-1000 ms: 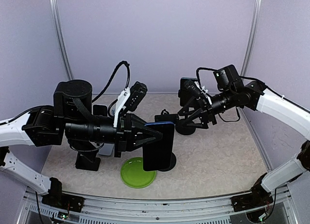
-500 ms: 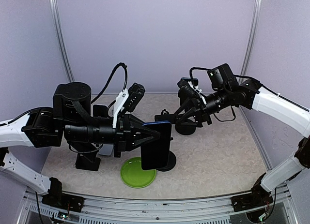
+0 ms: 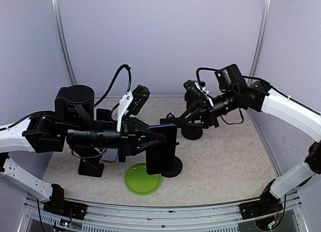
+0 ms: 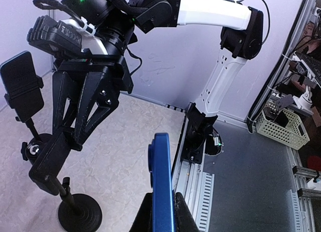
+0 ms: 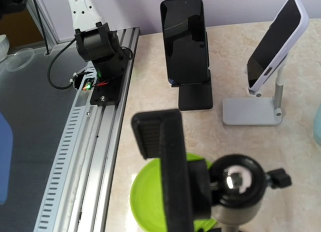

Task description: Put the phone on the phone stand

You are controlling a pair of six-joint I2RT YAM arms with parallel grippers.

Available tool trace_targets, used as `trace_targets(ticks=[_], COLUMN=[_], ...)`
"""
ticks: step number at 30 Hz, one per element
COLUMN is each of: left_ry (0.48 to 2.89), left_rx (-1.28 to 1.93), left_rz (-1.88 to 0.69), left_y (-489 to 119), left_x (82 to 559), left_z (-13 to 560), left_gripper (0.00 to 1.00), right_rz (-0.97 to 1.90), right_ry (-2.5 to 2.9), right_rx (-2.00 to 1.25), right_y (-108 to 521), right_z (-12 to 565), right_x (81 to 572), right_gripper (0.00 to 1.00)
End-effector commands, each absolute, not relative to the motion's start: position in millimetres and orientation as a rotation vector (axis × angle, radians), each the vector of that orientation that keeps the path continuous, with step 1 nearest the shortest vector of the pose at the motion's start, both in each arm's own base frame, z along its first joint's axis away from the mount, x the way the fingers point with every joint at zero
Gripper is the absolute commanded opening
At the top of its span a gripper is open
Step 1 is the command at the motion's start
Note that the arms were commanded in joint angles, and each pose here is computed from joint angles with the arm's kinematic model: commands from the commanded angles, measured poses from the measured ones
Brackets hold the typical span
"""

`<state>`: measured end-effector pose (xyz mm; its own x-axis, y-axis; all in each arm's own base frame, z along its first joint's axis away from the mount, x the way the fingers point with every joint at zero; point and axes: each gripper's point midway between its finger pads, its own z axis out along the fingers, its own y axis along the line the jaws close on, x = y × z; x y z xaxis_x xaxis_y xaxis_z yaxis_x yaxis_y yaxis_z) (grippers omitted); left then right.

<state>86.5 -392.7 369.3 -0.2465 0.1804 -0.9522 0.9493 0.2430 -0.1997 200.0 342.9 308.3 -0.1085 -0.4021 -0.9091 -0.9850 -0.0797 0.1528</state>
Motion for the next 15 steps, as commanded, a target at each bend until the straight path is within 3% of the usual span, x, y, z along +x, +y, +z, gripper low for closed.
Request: trace_targets(ticks=[1, 7, 15], left_ry=[1.530, 1.516, 1.521], left_rx=[0.991, 0.998, 1.022], left_rz=[-1.106, -1.091, -1.080], left_y=[-388, -392, -402], left_x=[92, 96, 99], left_z=[407, 409, 402], left_gripper=[0.00, 0.00, 0.00], right_rz=[1.162, 1.129, 1.125], right_ry=[1.573, 1.587, 1.576], right_rx=[-1.529, -1.524, -1.524], right_y=[343, 340, 339], right_z=[308, 303, 304], right_x=[198, 198, 198], right_gripper=[0.31, 0.34, 0.21])
